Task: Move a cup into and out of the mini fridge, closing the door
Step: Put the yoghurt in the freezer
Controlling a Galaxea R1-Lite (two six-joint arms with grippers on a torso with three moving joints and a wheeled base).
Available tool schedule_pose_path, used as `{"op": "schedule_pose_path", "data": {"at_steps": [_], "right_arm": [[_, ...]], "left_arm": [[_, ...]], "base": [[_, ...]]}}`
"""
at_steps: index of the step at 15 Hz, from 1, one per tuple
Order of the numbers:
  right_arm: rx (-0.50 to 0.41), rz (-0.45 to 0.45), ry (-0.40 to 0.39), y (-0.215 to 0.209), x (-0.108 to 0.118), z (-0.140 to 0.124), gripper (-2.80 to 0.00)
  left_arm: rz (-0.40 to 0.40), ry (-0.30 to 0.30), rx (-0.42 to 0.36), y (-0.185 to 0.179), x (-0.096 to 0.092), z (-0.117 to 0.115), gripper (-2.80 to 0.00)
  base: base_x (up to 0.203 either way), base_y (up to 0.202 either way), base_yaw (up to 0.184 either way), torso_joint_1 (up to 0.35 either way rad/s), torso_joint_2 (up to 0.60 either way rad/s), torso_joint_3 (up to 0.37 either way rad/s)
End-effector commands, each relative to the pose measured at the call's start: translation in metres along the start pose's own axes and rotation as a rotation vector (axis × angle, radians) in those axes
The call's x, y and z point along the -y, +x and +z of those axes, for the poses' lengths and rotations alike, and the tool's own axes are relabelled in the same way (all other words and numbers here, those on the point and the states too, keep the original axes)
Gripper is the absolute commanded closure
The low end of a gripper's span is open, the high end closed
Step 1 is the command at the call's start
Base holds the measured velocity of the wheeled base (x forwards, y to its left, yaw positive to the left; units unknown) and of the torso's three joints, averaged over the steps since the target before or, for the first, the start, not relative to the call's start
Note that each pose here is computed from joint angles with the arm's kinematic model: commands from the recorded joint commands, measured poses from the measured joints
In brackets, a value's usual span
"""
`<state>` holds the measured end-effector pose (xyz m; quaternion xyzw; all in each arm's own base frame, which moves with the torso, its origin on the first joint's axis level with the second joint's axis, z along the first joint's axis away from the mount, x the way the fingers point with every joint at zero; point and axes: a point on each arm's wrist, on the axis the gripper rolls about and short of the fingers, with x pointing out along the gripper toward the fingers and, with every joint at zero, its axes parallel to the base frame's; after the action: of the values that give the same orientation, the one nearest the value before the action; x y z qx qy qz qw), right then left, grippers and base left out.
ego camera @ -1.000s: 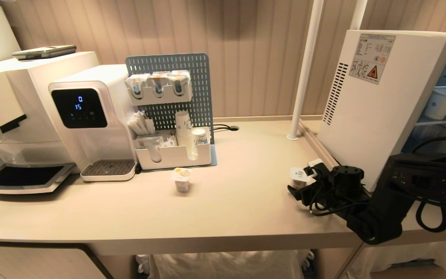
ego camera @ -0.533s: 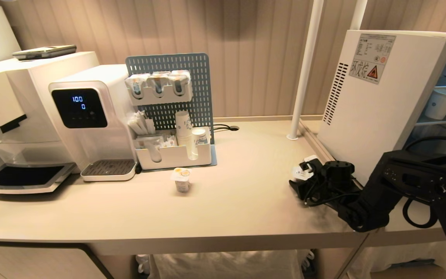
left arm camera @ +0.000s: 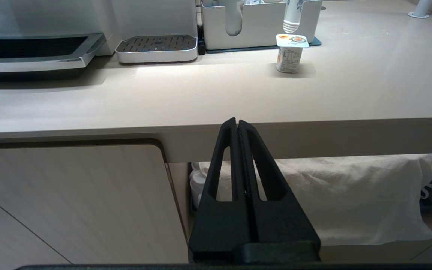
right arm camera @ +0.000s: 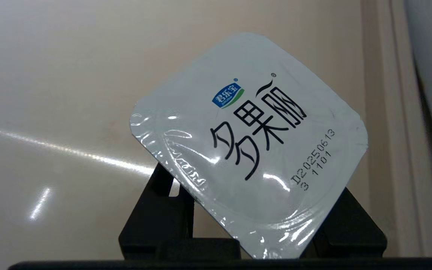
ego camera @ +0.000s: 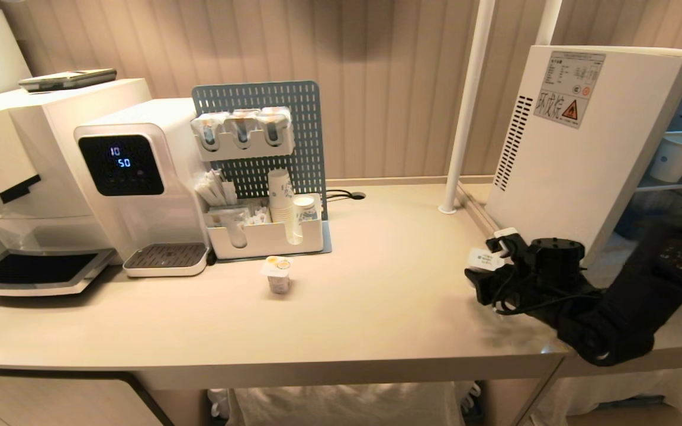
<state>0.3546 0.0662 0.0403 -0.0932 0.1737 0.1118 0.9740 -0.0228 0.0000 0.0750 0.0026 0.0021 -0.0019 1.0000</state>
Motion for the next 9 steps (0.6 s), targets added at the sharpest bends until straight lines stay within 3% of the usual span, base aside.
{"op": "schedule_pose_path", "data": {"at_steps": [1,3,6,9], "right_arm": [[0.136,-0.021,0.001,-0.058,0.005,0.043,0.00],[0.254,-0.097,0.013,-0.122,0.010,0.072,0.00],[0.412,-0.410,0.072,-0.227,0.019,0.103,0.00],[0.510,-0.703,0.174,-0.334,0.023,0.098,0.00]], "left_arm": [[0.001,0.000,0.001,0.000,0.000,0.000,0.00],[0.000,0.001,0.000,0.000,0.000,0.000,0.00],[0.001,-0.001,-0.002,0.000,0.000,0.000,0.00],[0.000,0.000,-0.002,0.000,0.000,0.000,0.00]], "base": [[0.000,0.000,0.000,0.000,0.00,0.000],[0.000,0.000,0.000,0.000,0.00,0.000],[0.000,0.000,0.000,0.000,0.00,0.000],[0.000,0.000,0.000,0.000,0.00,0.000]]}}
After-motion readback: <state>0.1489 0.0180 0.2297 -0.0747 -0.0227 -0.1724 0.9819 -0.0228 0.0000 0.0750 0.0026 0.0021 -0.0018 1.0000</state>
